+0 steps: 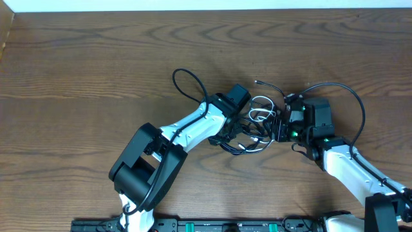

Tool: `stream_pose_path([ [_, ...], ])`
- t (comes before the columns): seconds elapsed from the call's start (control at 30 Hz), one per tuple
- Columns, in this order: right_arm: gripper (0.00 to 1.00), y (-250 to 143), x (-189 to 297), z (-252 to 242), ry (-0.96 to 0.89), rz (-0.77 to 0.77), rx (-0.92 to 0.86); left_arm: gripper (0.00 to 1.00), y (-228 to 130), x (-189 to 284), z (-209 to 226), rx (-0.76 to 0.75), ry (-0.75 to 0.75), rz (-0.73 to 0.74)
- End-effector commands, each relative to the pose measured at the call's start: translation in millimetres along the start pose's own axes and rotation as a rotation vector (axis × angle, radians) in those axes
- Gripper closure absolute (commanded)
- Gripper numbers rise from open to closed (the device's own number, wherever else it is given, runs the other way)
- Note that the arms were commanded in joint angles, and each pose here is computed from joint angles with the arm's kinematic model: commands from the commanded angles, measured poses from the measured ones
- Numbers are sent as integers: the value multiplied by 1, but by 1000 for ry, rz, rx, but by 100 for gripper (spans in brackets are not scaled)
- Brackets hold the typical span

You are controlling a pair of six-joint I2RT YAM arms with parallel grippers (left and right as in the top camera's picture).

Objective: Untangle cables

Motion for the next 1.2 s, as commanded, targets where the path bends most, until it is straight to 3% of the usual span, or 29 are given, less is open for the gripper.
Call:
stream_pose_path([
  [0.0,47,1,0,6,31,-1,23,92,0,-14,23,4,93,0],
  [0.27,53,-9,-4,4,21,44,14,92,0,-14,23,4,93,-1],
  [0.37,68,-17,-10,4,16,76,17,92,0,-14,23,4,93,-1],
  [0.47,99,-21,-14,1,8,96,19,92,0,-14,23,4,93,-1],
  [0.67,99,-8,3,29,208,113,2,92,0,-14,23,4,93,-1],
  [0.87,99,70,96,62,535,-25,-95,92,0,-14,23,4,93,-1],
  [1.17,98,149,205,36,450,-420,-44,92,0,-14,23,4,95,-3],
])
Point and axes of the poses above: each gripper's point midway between its finger pads, its own x axis back along the fingers, its own z axis along the line the jaws close on, y = z × x, the point moved 3 cm from there along x, back along the fingers, and after that the axes turned 11 degrees about -x, right-handed, at the moved point
